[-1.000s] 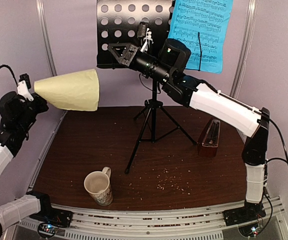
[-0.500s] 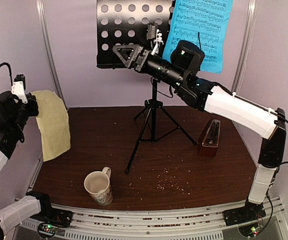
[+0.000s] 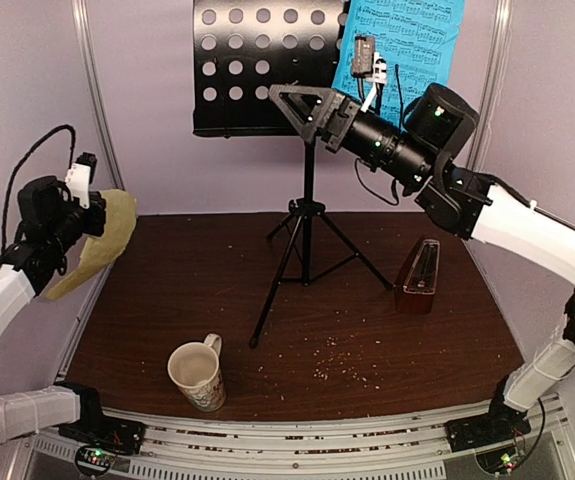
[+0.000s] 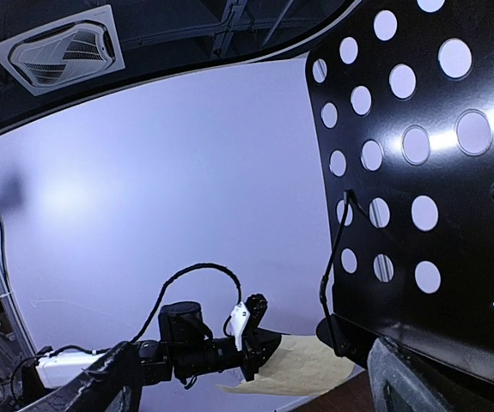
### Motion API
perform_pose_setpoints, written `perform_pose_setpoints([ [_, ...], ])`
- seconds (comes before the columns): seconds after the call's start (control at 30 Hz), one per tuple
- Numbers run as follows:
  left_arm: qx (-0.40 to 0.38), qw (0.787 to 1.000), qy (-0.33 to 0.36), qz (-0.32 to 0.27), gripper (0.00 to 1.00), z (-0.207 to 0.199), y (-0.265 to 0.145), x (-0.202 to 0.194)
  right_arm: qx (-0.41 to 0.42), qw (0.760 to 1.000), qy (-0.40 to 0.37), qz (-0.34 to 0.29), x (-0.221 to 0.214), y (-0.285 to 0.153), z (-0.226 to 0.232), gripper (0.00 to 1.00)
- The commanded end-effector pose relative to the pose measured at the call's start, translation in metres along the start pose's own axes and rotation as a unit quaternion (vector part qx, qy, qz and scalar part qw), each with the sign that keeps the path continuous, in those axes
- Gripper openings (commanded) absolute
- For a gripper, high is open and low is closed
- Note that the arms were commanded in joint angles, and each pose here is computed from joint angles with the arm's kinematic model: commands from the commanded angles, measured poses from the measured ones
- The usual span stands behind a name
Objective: Pack up the instrument practice props
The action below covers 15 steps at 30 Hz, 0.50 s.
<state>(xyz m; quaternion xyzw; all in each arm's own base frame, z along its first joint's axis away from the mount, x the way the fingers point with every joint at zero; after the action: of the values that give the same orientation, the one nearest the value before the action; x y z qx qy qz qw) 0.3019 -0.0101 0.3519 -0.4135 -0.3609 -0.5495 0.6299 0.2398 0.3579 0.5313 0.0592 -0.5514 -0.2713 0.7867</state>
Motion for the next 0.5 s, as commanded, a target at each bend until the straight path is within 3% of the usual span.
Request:
perform_pose_setpoints([
  [0.0,-0.091,0.995,0.039,0.018,0.00,-0.065,0.032,-0.015,-0.009,0.999,-0.038,-0.014,0.009,-0.031,0.008,0.94],
  [0.23,-0.179,0.971,0.095,0.130,0.00,-0.154,0.072,-0.079,-0.029,0.997,-0.065,-0.027,0.015,-0.080,0.018,0.97],
  [0.47,-0.253,0.943,0.117,0.181,0.00,-0.212,0.077,-0.111,-0.109,0.990,-0.094,-0.005,0.001,-0.109,0.000,0.98],
])
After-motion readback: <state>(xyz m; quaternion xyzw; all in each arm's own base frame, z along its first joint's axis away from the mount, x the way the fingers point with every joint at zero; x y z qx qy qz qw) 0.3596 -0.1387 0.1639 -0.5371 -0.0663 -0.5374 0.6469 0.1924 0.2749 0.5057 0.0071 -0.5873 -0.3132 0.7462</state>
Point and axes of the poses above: each gripper's point midway between its finger pads, its own y axis out along the fingers, its own z axis along the line the jaws close on, x = y × z, the point moved 5 cm from there along -y, back along the fingers, and after that the axes turned 7 degrees about y, right-handed, at the moved point
